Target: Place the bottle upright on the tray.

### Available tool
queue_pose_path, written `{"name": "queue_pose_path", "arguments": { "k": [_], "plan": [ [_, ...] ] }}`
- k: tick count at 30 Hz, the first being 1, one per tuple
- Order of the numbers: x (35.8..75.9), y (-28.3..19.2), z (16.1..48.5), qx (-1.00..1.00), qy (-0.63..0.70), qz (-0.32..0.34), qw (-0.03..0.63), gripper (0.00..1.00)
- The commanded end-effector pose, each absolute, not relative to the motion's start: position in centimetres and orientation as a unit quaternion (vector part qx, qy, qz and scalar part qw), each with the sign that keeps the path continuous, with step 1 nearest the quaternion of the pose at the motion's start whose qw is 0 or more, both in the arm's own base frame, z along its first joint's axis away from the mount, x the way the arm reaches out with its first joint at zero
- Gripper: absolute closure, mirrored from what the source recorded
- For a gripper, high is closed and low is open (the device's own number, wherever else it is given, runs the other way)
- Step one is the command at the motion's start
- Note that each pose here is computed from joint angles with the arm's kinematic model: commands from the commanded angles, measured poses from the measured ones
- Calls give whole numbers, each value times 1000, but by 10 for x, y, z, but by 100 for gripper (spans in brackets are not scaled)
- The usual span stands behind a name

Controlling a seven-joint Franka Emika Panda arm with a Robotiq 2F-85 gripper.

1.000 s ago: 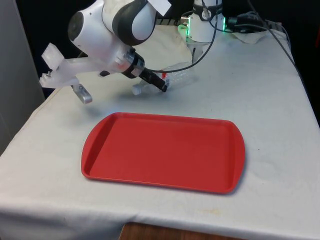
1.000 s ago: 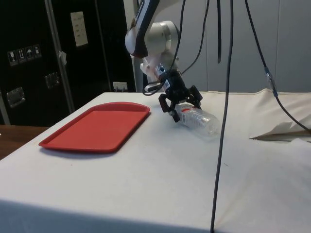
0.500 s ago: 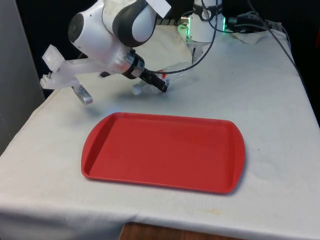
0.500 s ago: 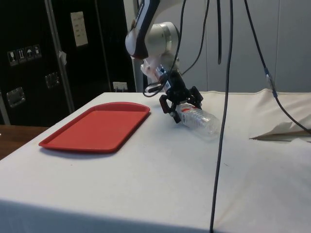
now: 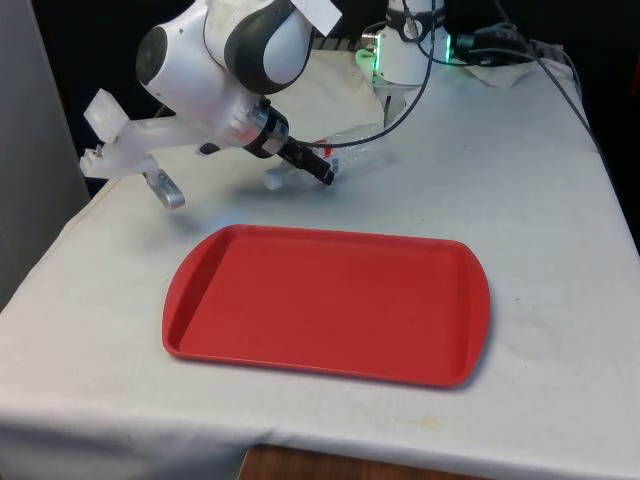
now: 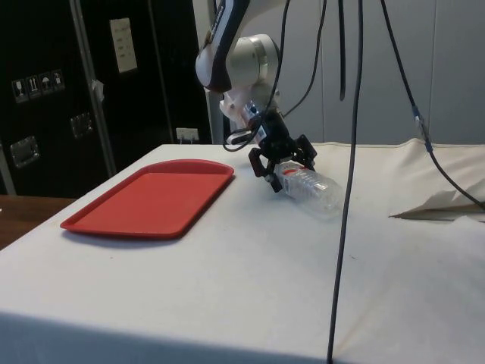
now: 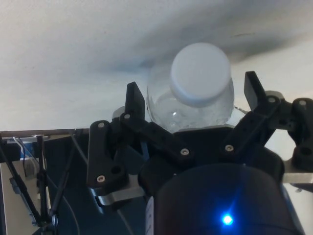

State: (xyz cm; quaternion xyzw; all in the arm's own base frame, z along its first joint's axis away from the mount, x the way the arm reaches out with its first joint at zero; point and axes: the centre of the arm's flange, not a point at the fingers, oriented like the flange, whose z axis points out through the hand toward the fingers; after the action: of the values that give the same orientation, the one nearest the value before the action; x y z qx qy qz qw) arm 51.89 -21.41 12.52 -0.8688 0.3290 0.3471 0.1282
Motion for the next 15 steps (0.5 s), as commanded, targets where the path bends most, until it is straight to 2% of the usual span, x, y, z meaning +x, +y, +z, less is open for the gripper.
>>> {"name": "queue_pose_path", "arguments": {
  "k": [1,15],
  "plan": [
    [519,-214,125,-868,329,348,129,0],
    [520,-216,124,-866,326,353,139,0]
  ]
}}
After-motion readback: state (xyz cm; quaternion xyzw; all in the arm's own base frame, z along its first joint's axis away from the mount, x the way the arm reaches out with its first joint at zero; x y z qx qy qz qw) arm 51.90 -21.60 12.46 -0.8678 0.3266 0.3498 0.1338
